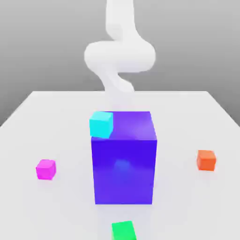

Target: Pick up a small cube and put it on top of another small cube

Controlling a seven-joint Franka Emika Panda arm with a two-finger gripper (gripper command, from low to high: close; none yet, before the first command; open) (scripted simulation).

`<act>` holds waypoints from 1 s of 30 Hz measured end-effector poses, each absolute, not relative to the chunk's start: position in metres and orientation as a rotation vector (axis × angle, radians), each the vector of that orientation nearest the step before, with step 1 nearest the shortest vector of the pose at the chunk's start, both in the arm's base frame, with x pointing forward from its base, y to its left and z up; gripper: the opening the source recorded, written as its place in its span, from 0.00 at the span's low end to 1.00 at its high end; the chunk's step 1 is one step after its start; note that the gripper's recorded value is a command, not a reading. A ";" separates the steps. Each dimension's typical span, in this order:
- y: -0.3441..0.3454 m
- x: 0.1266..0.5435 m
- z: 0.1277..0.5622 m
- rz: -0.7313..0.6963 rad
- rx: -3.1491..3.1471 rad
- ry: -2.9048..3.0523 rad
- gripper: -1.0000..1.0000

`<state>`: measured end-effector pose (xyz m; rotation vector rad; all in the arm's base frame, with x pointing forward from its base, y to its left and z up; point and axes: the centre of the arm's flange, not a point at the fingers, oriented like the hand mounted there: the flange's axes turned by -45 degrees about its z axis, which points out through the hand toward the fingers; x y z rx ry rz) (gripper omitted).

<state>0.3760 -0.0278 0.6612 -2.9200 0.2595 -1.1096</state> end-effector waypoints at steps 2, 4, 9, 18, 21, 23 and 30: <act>-0.058 0.397 0.612 -1.001 -2.928 0.492 0.50; -0.088 0.409 0.562 -0.894 -2.915 0.720 0.50; -0.163 0.403 0.437 -0.625 -2.790 1.280 0.50; -0.245 0.284 0.227 -0.106 -2.218 2.217 0.50; -0.251 0.250 0.185 -0.013 -2.051 2.378 0.50; -0.247 0.252 0.167 -0.003 -2.059 2.373 0.50; -0.244 0.251 0.127 0.000 -2.062 2.371 0.00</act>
